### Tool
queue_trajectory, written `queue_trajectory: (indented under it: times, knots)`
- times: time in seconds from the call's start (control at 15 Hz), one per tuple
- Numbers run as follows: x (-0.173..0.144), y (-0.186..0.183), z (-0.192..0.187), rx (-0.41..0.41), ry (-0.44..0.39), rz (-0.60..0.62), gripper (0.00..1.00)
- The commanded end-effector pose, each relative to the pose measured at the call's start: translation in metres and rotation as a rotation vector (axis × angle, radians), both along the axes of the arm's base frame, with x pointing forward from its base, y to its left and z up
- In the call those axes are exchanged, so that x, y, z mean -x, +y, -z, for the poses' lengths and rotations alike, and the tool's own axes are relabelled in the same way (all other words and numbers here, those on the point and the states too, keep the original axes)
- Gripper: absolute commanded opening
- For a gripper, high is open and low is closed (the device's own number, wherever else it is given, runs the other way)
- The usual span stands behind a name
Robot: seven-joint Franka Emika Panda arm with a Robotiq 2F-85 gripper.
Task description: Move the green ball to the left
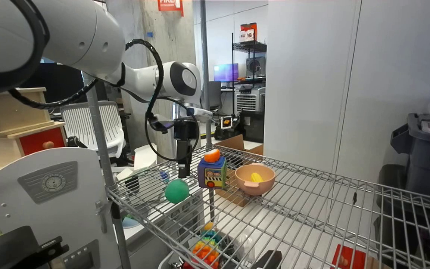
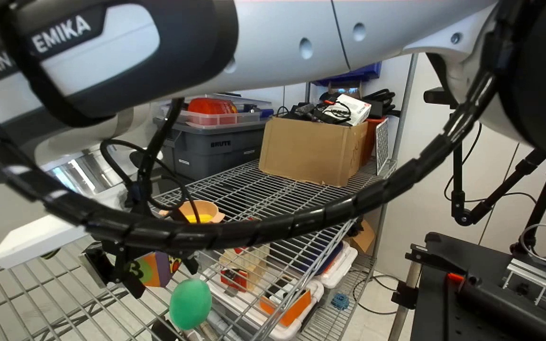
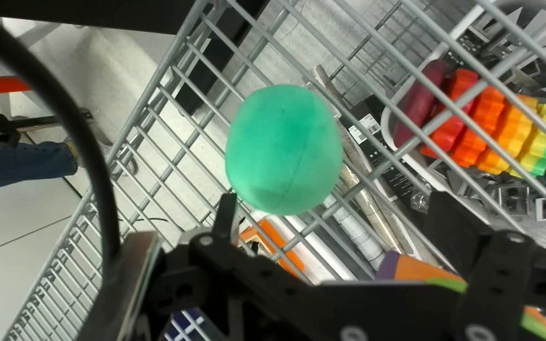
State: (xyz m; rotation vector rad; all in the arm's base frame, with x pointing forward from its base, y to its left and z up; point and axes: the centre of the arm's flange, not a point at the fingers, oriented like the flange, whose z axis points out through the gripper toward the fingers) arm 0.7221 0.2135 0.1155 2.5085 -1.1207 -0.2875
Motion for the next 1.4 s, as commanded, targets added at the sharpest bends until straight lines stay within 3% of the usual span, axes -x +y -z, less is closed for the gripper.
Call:
queue_trajectory:
  times: [0.0,0.73,1.2,1.33]
  knots:
    - [-0.005,0.007,-0.030,-0.016,-0.028,-0.052,1.00]
    - [-0.010,0.005,-0.118,-0.075,-0.114,-0.075,1.00]
    - [-0.008,-0.004,-0.136,-0.101,-0.133,-0.057,1.00]
    - [-0.026,0.005,-0.127,-0.074,-0.146,-0.054,1.00]
